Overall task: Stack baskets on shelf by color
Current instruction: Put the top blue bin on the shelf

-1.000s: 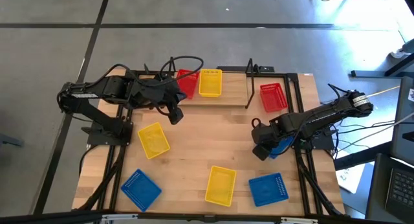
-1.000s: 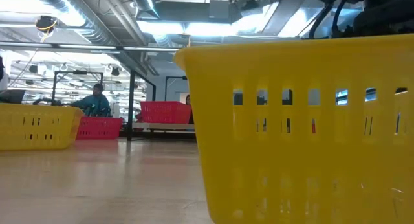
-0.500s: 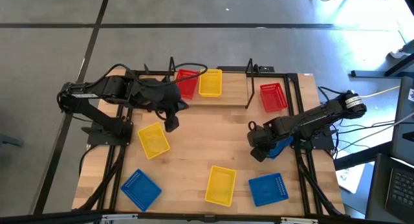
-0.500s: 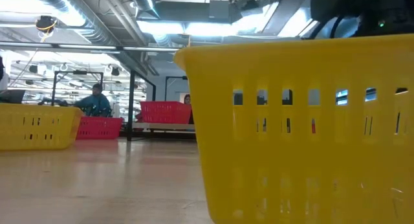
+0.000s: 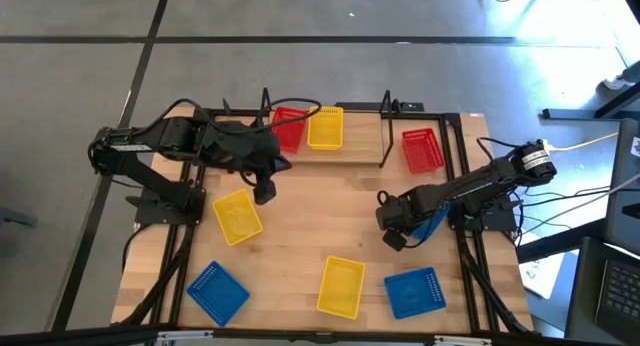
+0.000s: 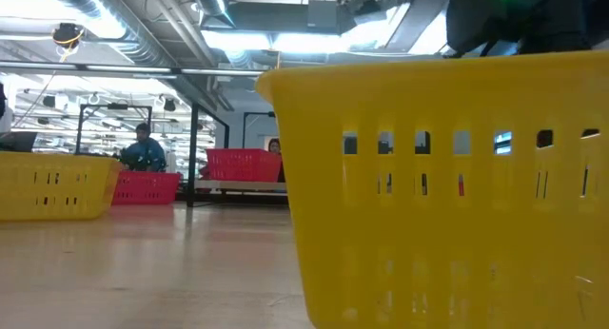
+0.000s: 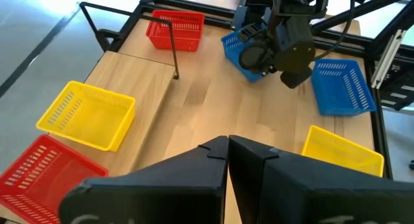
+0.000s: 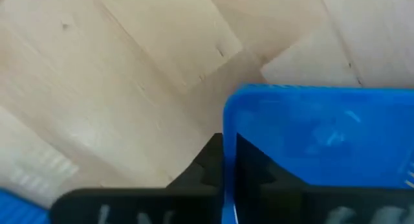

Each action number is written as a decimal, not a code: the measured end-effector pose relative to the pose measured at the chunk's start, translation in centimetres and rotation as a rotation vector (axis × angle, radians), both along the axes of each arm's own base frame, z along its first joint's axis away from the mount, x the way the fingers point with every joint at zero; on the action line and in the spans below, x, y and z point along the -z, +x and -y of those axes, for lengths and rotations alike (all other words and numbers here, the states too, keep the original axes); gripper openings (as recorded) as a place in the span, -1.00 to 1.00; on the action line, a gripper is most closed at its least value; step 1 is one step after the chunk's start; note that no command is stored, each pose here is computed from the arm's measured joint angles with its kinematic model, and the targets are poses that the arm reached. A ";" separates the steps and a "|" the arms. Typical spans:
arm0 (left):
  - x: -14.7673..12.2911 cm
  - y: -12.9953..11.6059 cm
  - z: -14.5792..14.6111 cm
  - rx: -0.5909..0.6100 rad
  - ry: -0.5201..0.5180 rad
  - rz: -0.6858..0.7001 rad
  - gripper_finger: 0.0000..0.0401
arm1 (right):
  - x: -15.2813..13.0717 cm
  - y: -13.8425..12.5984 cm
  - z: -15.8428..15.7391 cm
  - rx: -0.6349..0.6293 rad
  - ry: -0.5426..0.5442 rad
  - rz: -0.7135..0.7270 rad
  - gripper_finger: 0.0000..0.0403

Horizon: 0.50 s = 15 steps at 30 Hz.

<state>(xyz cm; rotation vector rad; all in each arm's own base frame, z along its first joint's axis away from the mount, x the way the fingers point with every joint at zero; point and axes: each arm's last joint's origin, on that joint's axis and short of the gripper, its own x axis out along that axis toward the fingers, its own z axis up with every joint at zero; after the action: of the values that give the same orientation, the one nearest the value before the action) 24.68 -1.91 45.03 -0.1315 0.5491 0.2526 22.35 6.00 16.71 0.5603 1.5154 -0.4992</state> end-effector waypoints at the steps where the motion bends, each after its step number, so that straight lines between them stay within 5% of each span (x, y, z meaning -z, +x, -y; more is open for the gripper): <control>1: 0.0 0.0 0.0 0.000 0.000 0.000 -0.98 | -0.2 0.1 0.0 0.000 0.001 0.002 -0.95; 15: 0.0 0.0 0.0 0.004 0.006 -0.002 -0.98 | -11.0 2.6 -1.1 0.044 -0.013 0.067 -0.99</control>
<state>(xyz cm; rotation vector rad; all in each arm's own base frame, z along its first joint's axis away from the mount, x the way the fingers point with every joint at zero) 24.67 -1.92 45.03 -0.1242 0.5503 0.2507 24.95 7.06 27.72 0.5960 1.4382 -0.5190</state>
